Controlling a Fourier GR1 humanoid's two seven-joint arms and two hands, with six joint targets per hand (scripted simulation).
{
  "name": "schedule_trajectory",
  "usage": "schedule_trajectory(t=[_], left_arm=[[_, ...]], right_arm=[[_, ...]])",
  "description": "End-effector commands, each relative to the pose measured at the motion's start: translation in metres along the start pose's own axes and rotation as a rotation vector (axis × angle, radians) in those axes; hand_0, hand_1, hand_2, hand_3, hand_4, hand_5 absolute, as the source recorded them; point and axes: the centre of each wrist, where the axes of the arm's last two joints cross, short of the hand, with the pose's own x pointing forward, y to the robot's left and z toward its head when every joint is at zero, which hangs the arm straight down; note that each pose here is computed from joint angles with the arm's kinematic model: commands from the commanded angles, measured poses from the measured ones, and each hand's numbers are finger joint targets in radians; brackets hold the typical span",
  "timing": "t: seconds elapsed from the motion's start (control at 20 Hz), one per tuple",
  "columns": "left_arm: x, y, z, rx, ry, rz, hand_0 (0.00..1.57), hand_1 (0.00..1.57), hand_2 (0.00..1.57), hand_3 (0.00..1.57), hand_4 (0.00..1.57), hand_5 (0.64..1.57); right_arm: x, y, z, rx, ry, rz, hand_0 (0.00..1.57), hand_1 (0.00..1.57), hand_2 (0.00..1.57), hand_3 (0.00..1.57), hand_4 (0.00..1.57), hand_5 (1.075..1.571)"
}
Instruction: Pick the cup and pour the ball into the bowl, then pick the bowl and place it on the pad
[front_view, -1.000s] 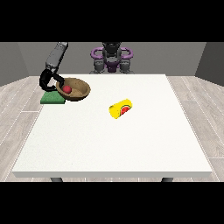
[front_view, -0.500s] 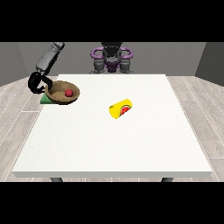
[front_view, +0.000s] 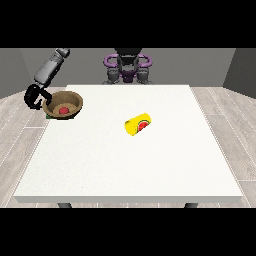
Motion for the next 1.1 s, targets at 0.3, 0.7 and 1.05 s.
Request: schedule_trajectory(t=[0.3, 0.7, 1.05], left_arm=[[-0.03, -0.006, 0.01, 0.018, 0.115, -0.017, 0.0, 0.0, 0.0, 0.0, 0.0, 1.533], [-0.016, 0.011, 0.015, -0.001, 0.021, 0.007, 0.0, 0.0, 0.0, 0.0, 0.0, 1.525], [0.01, 0.009, 0.007, 0.001, -0.018, -0.006, 0.0, 0.0, 0.0, 0.0, 0.0, 1.518]], right_arm=[[0.017, 0.015, -0.01, 0.077, 0.062, 0.048, 1.57, 1.57, 1.57, 1.2, 1.24, 1.57], [-0.011, -0.009, 0.004, 0.038, 0.064, -0.045, 1.57, 1.57, 1.57, 1.19, 1.14, 1.57], [-0.01, -0.041, 0.011, -0.181, 0.135, -0.087, 1.53, 1.53, 1.52, 1.28, 0.0, 1.567]])
